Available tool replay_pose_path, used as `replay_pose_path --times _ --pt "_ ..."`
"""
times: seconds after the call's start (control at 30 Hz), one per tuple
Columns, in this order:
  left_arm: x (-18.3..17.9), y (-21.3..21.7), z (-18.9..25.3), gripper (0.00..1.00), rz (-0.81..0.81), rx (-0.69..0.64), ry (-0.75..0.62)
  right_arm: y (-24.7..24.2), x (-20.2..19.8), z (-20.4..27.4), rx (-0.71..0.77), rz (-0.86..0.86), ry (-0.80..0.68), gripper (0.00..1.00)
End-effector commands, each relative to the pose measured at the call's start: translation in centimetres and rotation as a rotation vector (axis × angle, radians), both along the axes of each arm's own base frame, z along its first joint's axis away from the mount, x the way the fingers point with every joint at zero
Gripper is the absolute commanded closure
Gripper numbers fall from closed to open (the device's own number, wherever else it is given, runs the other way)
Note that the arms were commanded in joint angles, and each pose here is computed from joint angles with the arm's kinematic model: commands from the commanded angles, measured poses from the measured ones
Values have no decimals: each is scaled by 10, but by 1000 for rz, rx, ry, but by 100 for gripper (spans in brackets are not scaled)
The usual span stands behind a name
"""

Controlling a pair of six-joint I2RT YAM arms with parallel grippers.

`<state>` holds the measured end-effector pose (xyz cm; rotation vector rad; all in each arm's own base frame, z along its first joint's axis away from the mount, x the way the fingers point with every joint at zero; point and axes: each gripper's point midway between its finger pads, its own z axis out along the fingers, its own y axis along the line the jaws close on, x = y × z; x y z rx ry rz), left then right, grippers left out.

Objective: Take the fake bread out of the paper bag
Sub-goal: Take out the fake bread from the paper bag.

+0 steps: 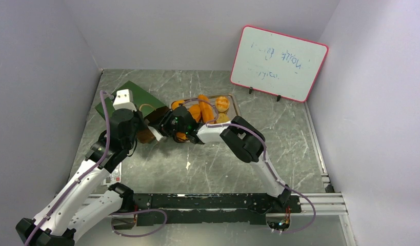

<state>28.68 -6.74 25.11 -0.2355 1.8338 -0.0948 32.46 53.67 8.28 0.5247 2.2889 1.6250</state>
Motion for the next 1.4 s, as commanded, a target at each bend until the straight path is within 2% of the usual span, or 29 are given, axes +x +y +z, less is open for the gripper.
replay_pose_path --times 0.0,0.63,0.8,0.97,1.17,1.37 --pt "1 -2 12 93 -20 -13 -30 10 9 12 66 0 -16 64" --pt "-1 -6 8 93 -43 -14 -1 22 26 4 129 0 -5 65" --pt "0 -6 3 91 -36 -11 14 17 26 2 137 -9 6 84" --pt "0 -7 2 80 -35 -8 30 7 23 13 137 -21 -15 99" --pt "-2 -6 2 68 -37 9 58 -9 15 34 136 -38 -53 100" --pt "-7 0 3 65 -25 24 71 -29 -4 48 124 -40 -73 100"
